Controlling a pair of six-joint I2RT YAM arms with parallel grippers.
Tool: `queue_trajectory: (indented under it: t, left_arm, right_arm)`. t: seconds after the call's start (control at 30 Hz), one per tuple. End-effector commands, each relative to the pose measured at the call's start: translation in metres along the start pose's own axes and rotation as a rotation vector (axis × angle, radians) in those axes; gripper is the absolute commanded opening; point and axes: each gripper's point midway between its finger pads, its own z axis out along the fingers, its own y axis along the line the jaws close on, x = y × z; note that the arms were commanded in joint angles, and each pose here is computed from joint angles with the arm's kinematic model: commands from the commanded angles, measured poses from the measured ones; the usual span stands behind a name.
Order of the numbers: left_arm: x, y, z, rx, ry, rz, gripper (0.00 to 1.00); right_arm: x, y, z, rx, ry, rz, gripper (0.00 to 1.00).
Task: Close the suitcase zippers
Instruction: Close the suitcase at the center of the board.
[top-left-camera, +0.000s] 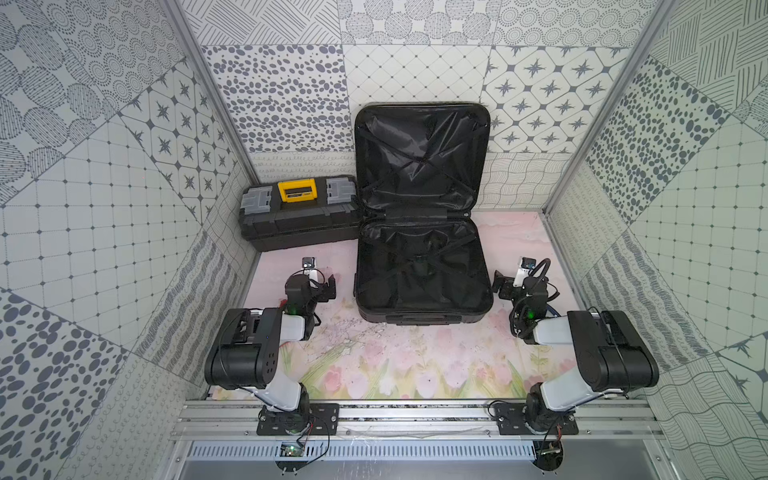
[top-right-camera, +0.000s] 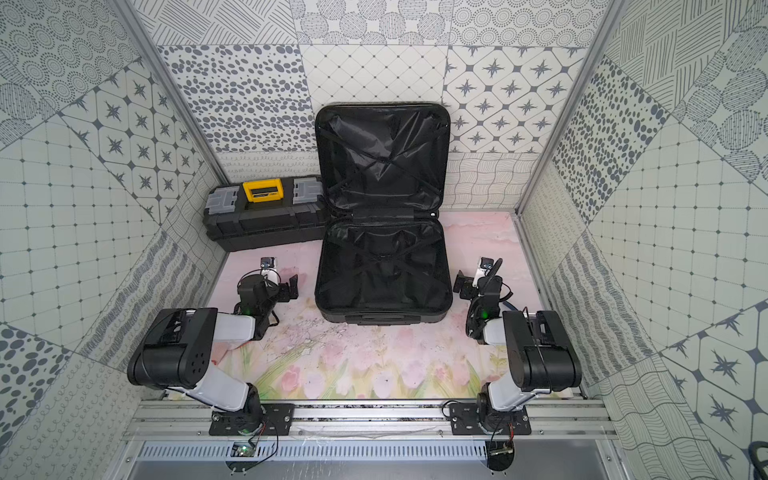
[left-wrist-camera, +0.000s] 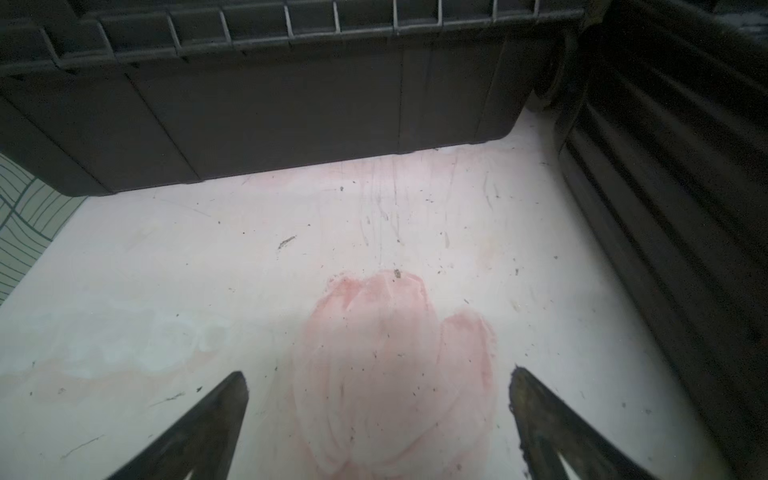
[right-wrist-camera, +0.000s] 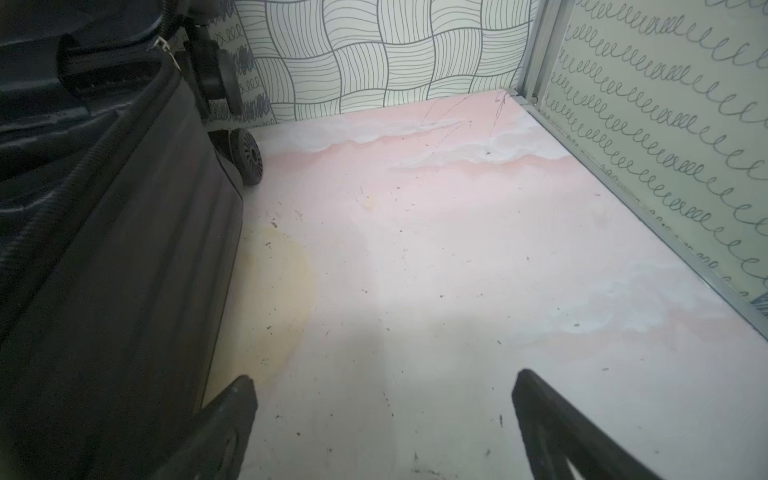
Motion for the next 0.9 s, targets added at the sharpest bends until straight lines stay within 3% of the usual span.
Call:
queue_trajectory:
  t: [0.0, 0.73, 0.87]
  left_arm:
    - [-0.0078, 0.004, 0.0014, -0.007, -0.025, -0.004, 0.98]
    - [-0.0078, 0.0037, 0.0017, -0.001, -0.024, -0.011, 0.98]
    - [-0.0152, 0.0118, -0.0046, -0.048, -0.051, -0.027, 0.98]
  right_arm:
    - [-0.0195, 0.0017, 0.0009, 0.003, -0.062, -0.022, 0.98]
    - [-0.0191, 0.0016, 0.0009, 0.004, -0.061, -0.021, 0.98]
    - [-0.0259, -0.0007, -0.0011, 0.017, -0.07, -0.011, 0.98]
